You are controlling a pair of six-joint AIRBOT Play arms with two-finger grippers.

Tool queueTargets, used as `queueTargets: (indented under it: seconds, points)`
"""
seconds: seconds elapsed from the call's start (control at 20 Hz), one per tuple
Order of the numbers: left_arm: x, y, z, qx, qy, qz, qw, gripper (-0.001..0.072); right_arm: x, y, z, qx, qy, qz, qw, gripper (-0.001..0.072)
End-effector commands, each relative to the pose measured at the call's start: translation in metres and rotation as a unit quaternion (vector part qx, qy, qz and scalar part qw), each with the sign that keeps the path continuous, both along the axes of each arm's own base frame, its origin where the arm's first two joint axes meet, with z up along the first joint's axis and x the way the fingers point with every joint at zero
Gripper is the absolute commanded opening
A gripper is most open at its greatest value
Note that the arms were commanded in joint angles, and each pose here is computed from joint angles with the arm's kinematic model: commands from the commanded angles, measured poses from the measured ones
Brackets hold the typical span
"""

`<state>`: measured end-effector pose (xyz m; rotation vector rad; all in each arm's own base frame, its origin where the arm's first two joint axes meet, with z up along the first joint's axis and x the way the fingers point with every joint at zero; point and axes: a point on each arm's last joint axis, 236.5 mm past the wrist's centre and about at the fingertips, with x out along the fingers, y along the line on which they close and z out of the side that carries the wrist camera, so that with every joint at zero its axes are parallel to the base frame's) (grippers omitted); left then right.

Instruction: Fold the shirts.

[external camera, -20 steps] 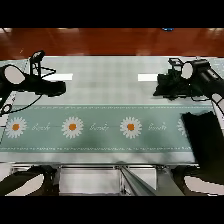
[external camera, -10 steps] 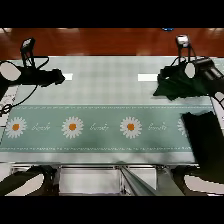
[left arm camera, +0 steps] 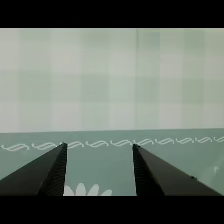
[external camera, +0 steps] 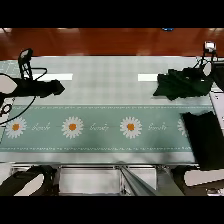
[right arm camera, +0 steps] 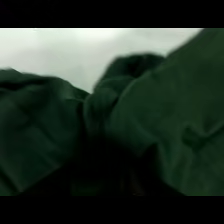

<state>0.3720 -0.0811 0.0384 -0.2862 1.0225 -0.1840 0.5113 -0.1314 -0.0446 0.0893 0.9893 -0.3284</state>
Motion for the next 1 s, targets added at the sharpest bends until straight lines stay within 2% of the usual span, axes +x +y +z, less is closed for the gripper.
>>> queueTargets:
  seconds: [0.0,0.05,0.1,0.15,0.35,0.55,0.7,0.95]
  points:
    - [-0.01,-0.009,-0.008,-0.036,0.02,0.036,0.999,0.0506,-0.021,-0.01,-0.055,0.031,0.079,-0.037,0.996,0.0404]
    - [-0.003,-0.01,-0.003,-0.044,0.005,0.042,0.998,0.0505,-0.023,-0.008,-0.062,0.035,0.089,-0.037,0.995,0.0378]
    - [0.0,-0.009,0.0,-0.044,-0.002,0.044,0.998,0.0505,-0.027,-0.003,-0.065,0.041,0.099,-0.033,0.994,0.0184]
    - [0.0,-0.006,0.001,-0.04,-0.003,0.044,0.998,0.0505,-0.028,0.002,-0.063,0.047,0.104,-0.016,0.993,0.0024]
    - [-0.008,0.034,0.024,-0.018,-0.009,0.054,0.998,0.0505,-0.011,0.013,0.012,0.035,0.062,0.051,0.996,0.0023]
    - [-0.03,0.071,0.091,-0.009,-0.091,0.095,0.991,0.0505,0.003,0.051,0.16,0.056,-0.092,0.111,0.988,0.0022]
    - [-0.057,0.068,0.139,-0.002,-0.161,0.095,0.982,0.0505,-0.014,0.08,0.278,0.034,-0.21,0.148,0.966,0.0022]
    - [-0.115,0.043,0.164,-0.011,-0.179,0.061,0.982,0.0505,-0.067,0.146,0.42,-0.01,-0.342,0.222,0.913,0.0022]
